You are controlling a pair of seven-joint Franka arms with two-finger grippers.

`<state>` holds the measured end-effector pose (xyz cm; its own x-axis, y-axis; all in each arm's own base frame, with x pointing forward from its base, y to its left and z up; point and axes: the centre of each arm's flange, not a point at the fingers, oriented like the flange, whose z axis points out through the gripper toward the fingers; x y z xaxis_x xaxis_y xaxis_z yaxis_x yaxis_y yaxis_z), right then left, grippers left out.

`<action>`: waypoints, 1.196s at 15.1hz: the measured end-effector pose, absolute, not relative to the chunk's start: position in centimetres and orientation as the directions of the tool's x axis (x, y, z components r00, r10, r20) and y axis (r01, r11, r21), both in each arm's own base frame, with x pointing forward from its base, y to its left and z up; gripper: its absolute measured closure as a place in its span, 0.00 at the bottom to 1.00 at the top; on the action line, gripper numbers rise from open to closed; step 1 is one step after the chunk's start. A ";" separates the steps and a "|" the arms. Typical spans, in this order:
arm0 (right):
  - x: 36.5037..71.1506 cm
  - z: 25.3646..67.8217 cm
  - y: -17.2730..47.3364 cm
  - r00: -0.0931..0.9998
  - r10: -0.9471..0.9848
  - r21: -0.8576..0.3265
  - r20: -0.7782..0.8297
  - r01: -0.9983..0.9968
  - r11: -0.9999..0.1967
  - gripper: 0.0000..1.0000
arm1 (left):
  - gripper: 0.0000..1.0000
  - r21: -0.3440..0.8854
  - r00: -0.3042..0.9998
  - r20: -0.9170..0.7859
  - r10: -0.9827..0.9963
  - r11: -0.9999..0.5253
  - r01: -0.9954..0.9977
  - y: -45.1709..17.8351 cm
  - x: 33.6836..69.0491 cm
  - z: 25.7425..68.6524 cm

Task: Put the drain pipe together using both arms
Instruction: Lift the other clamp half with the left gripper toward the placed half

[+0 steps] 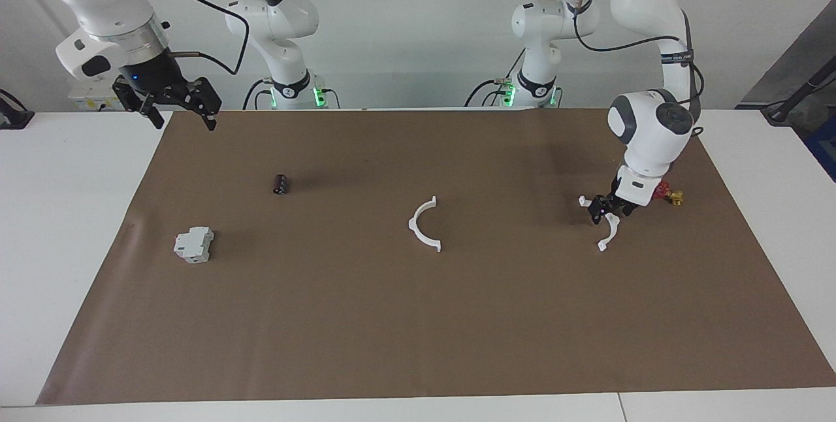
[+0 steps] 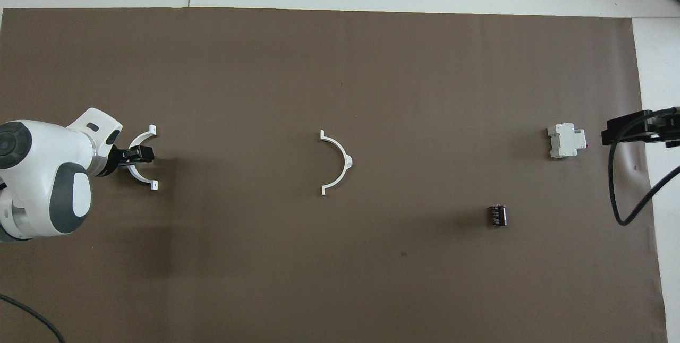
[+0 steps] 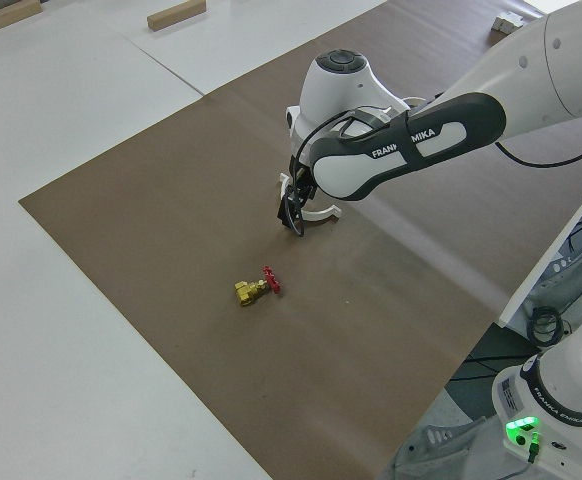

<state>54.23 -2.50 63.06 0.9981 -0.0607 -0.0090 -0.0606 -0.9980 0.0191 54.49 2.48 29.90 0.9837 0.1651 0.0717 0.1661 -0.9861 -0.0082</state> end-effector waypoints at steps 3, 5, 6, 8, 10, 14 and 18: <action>54.2 63.0 -2.2 0.998 -0.057 0.019 -0.010 -0.057 -0.998 0.00 | 0.50 -0.008 0.984 0.072 0.165 -0.986 0.166 2.5 54.5 29.9; 54.2 63.0 -2.0 0.999 -0.053 0.019 -0.011 -0.053 -0.998 0.00 | 0.72 -0.008 0.984 0.072 0.162 -0.987 0.163 2.3 54.5 29.9; 54.2 62.9 -1.9 0.999 -0.051 0.019 -0.011 -0.051 -0.999 0.00 | 0.79 -0.007 0.984 0.074 0.160 -0.987 0.161 2.2 54.5 30.0; 54.3 62.9 -1.8 0.999 -0.049 0.019 -0.011 -0.048 -0.999 0.00 | 0.79 0.000 0.985 0.081 0.153 -0.988 0.154 1.5 54.8 30.3; 54.3 62.9 -1.7 0.999 -0.048 0.019 -0.012 -0.048 -0.999 0.00 | 0.79 0.045 0.980 0.097 0.171 -0.985 0.167 -0.6 55.6 31.3; 54.3 62.9 -1.7 0.999 -0.048 0.019 -0.012 -0.048 -0.999 0.00 | 0.79 0.114 0.963 0.105 0.248 -0.965 0.236 -9.7 55.9 32.9; 54.2 62.9 -2.0 0.999 -0.053 0.019 -0.012 -0.052 -0.998 0.00 | 0.79 0.139 0.958 0.093 0.272 -0.956 0.258 -18.7 54.0 33.5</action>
